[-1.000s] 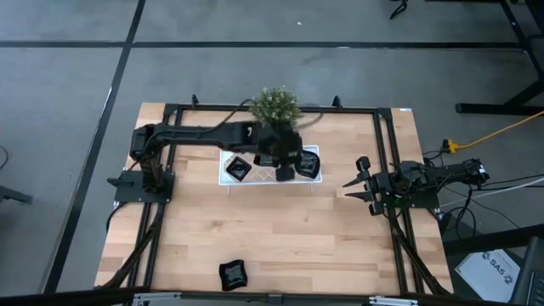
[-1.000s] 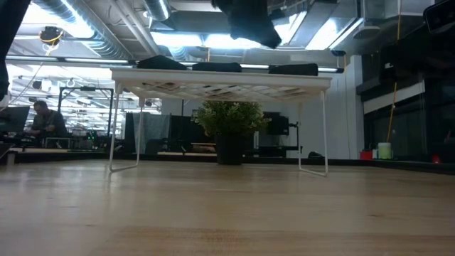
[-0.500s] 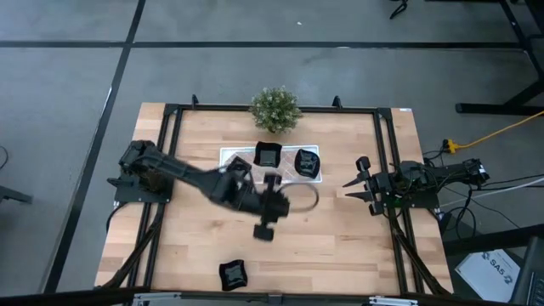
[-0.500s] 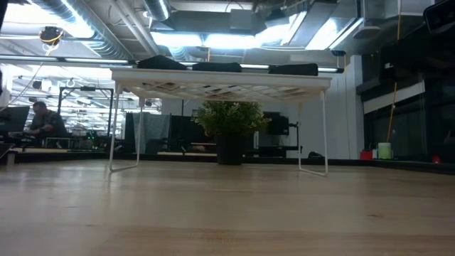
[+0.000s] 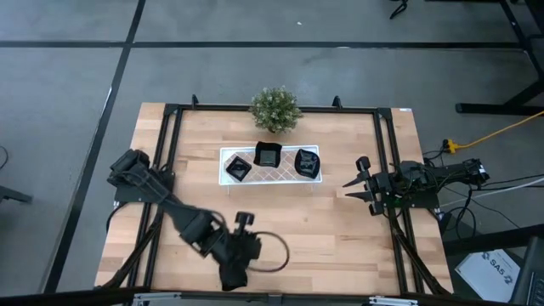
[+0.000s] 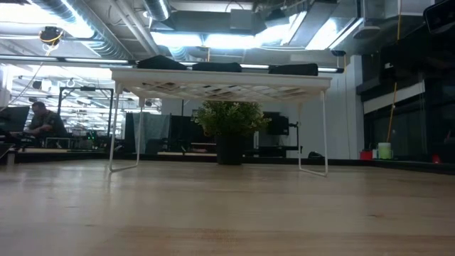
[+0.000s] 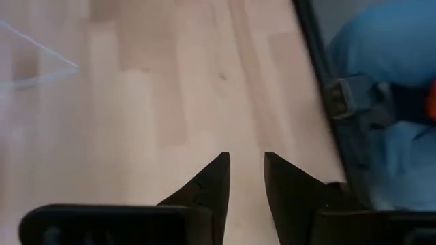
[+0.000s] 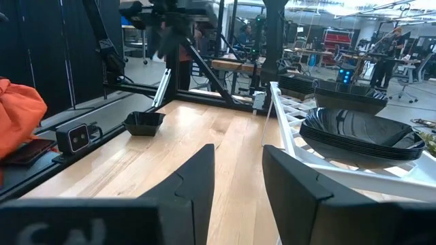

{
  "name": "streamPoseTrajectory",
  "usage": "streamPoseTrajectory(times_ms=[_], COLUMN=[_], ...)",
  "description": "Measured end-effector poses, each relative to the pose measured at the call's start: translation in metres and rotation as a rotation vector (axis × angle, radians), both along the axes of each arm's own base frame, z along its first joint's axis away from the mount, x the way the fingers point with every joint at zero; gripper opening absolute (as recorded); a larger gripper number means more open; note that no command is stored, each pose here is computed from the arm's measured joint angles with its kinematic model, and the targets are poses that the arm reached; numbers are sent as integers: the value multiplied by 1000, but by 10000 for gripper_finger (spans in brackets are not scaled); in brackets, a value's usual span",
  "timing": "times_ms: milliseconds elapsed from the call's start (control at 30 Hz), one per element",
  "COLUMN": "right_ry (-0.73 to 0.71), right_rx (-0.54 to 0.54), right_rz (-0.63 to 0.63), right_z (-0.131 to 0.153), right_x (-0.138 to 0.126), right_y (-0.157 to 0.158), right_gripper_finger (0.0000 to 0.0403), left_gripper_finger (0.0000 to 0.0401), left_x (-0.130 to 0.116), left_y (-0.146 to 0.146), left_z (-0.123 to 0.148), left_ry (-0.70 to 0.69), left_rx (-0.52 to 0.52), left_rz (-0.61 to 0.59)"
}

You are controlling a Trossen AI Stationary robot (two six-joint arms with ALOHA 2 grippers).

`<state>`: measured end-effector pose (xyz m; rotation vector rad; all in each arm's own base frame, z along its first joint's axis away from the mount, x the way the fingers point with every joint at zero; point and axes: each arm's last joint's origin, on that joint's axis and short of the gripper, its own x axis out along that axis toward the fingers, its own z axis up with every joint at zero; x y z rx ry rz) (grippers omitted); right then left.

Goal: Pick & Place Mini shaped plates
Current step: Stack the black distorted square plate on top of the black distorted square plate on the shelf

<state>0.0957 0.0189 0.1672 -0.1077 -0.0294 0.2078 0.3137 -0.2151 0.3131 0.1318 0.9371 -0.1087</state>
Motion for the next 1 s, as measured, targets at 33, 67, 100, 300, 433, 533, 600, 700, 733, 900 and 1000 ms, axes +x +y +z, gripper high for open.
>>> streamPoseTrajectory(times_ms=[33, 67, 100, 300, 433, 533, 600, 700, 733, 900, 1000], right_ry=[0, 0, 0, 0, 0, -1, 0, 0, 0, 0, 0], right_rx=[0, 0, 0, 0, 0, 0, 0, 0, 0, 0, 0], right_rz=[0, 0, 0, 0, 0, 0, 0, 0, 0, 0, 0], right_z=[0, 0, 0, 0, 0, 0, 0, 0, 0, 0, 0], right_x=[0, 0, 0, 0, 0, 0, 0, 0, 0, 0, 0], right_y=[0, 0, 0, 0, 0, 0, 0, 0, 0, 0, 0], right_gripper_finger=[124, 124, 124, 124, 124, 124, 124, 124, 124, 124, 124], left_gripper_finger=[85, 84, 84, 84, 88, 88, 88, 88, 88, 87, 87], left_x=[-4, -8, -12, -34, -43, -45, -45, -42, -41, -35, -32], left_y=[-6, -11, -15, -41, -57, -67, -71, -76, -77, -84, -88], left_z=[0, 0, 0, -1, -7, -17, -23, -34, -38, -60, -74], left_ry=[2, 6, 11, 29, 46, 59, 67, 86, 94, 166, 205], left_rx=[-18, -36, -52, -159, -220, -229, -231, -228, -224, -226, -222], left_rz=[8, 18, 27, 91, 154, 198, 223, 255, 264, 293, 317])
